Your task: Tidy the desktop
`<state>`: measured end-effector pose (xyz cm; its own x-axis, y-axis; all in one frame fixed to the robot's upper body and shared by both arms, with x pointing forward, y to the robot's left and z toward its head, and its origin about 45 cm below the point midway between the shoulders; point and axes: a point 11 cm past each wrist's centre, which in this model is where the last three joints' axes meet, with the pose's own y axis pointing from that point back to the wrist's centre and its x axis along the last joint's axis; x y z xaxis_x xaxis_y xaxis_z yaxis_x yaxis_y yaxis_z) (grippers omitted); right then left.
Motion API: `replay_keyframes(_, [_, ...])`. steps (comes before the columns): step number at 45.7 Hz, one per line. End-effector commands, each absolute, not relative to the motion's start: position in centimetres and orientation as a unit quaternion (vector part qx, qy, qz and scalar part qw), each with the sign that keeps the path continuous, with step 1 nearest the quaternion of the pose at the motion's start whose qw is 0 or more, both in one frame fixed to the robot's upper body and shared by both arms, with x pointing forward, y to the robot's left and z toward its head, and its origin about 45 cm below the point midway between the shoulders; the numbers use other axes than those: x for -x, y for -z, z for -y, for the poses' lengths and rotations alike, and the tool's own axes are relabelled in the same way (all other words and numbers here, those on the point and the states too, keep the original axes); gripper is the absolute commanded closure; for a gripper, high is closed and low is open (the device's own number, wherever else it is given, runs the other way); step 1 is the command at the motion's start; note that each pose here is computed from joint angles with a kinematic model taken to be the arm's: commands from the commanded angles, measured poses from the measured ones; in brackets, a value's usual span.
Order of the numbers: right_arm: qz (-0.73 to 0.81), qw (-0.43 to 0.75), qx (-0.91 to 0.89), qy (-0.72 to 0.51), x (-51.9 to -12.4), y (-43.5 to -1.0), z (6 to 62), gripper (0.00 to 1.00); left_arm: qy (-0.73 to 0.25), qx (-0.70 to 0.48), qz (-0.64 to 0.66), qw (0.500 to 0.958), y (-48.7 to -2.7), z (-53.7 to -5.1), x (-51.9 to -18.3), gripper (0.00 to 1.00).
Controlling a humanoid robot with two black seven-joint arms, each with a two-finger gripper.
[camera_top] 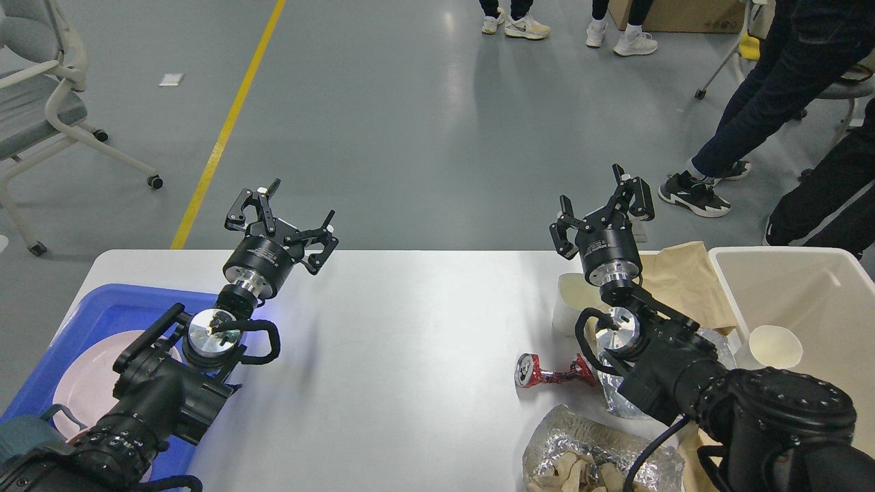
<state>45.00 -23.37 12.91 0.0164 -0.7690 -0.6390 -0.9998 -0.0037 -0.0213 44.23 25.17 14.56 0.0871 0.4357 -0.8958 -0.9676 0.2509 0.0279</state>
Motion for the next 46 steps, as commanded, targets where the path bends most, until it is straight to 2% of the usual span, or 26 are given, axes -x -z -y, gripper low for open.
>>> replay_keyframes(1, [-0.661,0.247,0.669,-0.234,-45.0,-12.9,23.4,0.0,-0.52,0.327,-0.419,0.669,-14.4,-25.1,-43.9,0.03])
replay_keyframes(11, [-0.661,0.247,0.669,-0.233,-45.0,-12.9,23.4,0.0,-0.52,0.302,-0.412,0.685,-12.5,-25.6,-42.1,0.03])
replay_keyframes(23, [-0.661,0.247,0.669,-0.233,-45.0,-12.9,23.4,0.0,-0.545,0.371,-0.376,0.651,-12.5,-26.5,-41.6,0.03])
replay_keyframes(46, [-0.661,0.247,0.669,-0.234,-45.0,-12.9,23.4,0.0,-0.546,0.374,-0.374,0.649,-12.6,-26.5,-41.6,0.03])
